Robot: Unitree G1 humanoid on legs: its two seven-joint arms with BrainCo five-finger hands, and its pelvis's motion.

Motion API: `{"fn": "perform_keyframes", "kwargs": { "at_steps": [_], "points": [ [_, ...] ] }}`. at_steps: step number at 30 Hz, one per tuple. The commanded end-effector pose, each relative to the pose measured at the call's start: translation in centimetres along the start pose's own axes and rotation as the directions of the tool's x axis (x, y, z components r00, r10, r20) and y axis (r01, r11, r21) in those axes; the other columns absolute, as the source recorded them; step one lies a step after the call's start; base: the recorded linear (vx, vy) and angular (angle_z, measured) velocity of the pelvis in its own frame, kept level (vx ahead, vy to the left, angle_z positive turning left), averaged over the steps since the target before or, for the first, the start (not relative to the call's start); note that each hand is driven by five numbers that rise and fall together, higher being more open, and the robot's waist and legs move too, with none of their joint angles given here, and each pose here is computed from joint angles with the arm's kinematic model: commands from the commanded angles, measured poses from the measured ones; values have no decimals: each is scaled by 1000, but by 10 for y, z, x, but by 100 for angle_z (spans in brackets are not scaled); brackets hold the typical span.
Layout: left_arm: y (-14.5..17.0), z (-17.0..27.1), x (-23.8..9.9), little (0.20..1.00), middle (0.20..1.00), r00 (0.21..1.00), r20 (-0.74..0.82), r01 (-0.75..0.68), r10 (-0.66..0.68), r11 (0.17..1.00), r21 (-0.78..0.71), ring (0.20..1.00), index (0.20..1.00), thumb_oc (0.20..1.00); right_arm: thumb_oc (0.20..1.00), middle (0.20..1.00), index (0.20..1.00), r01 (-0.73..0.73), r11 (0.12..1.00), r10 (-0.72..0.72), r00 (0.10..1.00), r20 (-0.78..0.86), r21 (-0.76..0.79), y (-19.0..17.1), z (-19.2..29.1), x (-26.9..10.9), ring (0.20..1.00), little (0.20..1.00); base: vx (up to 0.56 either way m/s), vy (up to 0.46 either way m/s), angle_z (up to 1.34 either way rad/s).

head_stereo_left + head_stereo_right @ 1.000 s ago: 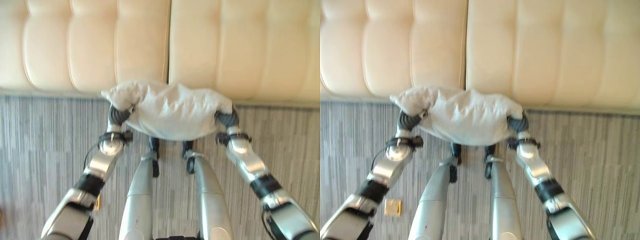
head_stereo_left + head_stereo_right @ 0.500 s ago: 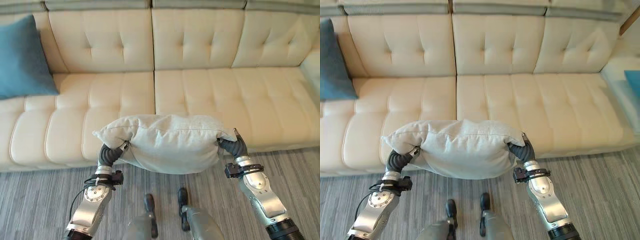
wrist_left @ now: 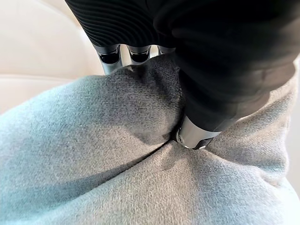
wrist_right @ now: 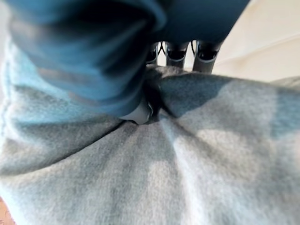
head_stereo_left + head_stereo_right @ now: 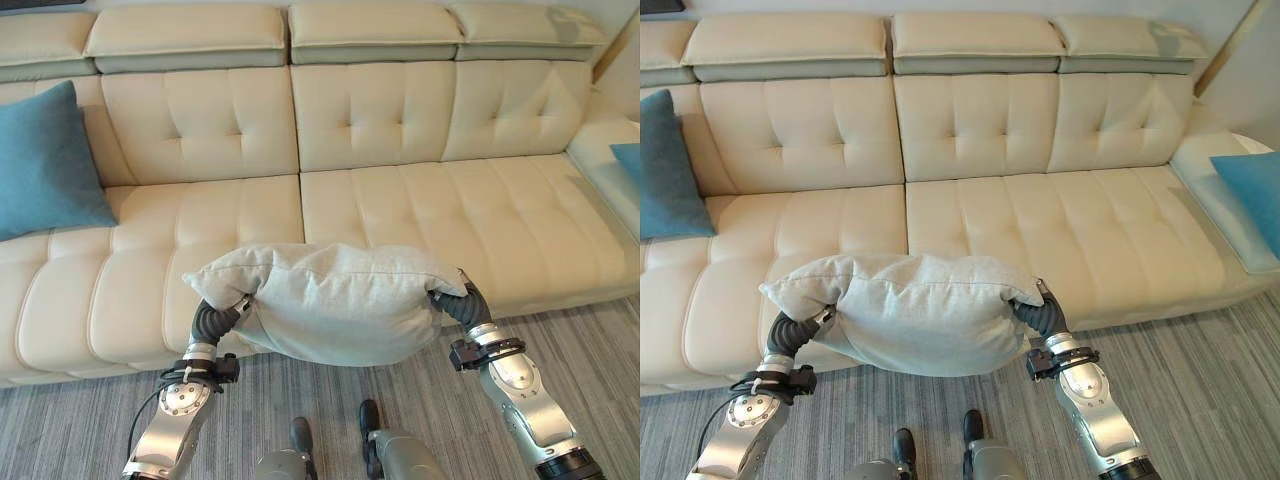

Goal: Pick up all the scattered cushions and arrange them neatly on the sofa.

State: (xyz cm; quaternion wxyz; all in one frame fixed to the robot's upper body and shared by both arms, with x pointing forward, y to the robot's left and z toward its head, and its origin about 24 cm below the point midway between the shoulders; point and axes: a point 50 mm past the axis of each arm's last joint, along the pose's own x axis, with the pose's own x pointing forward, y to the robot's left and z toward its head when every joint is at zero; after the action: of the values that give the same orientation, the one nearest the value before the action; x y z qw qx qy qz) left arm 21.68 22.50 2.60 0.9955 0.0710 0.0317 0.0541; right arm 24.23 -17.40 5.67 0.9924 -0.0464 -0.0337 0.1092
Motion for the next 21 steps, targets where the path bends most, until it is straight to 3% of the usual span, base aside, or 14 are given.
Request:
{"fn": "perform_keyframes", "kwargs": {
  "at_steps": [1, 14, 21],
  "points": [
    [-3, 38, 5, 200, 200, 976, 206, 63, -69, 997, 34, 200, 200, 200, 200, 200, 200, -89, 993, 65, 956, 286, 74, 11, 53, 13, 200, 200, 345, 34, 1],
    [-27, 38, 10, 200, 200, 963, 218, 171, -157, 984, -46, 200, 200, 200, 200, 200, 200, 20, 999, -26, 984, 179, 39, -22, 33, -7, 200, 200, 330, -108, 52],
    [-30, 33, 11, 200, 200, 965, 192, 186, -177, 982, -32, 200, 200, 200, 200, 200, 200, 73, 996, -79, 986, 145, 45, -30, 26, -13, 200, 200, 146, -38, -12]
  ]
}}
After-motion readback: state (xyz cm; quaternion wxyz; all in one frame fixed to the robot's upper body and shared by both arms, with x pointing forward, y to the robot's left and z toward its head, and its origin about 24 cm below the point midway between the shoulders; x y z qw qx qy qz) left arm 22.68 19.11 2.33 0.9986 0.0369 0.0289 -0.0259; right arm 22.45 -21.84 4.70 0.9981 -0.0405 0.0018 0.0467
